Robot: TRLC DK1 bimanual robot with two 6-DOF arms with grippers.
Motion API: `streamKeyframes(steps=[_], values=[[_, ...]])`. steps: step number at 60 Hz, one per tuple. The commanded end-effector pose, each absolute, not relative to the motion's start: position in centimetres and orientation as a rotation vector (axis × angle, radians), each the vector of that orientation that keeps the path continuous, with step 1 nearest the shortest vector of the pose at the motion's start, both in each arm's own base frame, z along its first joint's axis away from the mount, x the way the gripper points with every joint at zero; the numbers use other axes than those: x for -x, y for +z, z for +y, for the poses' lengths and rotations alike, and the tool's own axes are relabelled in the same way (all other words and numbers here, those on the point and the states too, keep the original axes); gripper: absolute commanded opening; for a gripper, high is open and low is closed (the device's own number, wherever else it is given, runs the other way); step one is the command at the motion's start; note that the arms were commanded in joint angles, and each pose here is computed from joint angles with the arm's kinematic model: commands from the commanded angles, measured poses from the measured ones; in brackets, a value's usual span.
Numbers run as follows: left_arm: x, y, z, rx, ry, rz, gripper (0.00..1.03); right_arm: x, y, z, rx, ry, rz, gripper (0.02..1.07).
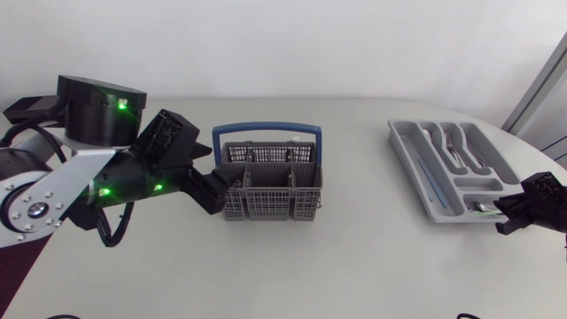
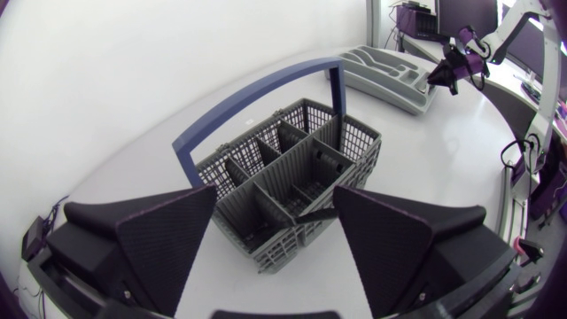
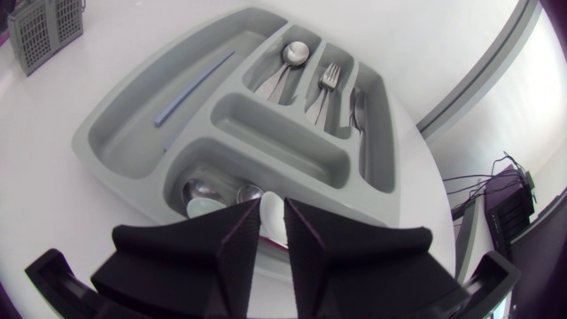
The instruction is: Unload the cutlery basket into the drawer organizer.
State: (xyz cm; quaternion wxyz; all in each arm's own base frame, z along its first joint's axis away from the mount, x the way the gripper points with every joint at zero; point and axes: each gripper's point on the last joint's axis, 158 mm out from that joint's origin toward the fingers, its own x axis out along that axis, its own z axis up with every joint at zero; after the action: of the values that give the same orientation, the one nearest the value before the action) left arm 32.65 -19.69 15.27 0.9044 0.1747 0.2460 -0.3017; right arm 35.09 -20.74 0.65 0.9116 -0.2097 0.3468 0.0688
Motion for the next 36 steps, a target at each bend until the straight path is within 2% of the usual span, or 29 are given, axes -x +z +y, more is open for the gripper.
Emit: streamKeyframes(steps=[1,9,17,36], values=[[-32.5,14.8,-18.6,-0.372,-0.603,0.521,0.91,-34.5,0.0,-20.0,0.452,0.161,0.728,0.54],[-32.8,14.8,-18.0,-0.365,-0.585,0.528,0.91,-34.2,1.0,-19.8,0.464,0.151,0.715,0.73],[-33.1,15.0,-17.2,-0.357,-0.562,0.533,0.91,-34.0,2.4,-19.5,0.47,0.138,0.699,0.87],[-33.7,15.4,-16.1,-0.349,-0.531,0.552,0.91,-33.9,7.4,-16.1,0.412,0.152,0.65,0.91]])
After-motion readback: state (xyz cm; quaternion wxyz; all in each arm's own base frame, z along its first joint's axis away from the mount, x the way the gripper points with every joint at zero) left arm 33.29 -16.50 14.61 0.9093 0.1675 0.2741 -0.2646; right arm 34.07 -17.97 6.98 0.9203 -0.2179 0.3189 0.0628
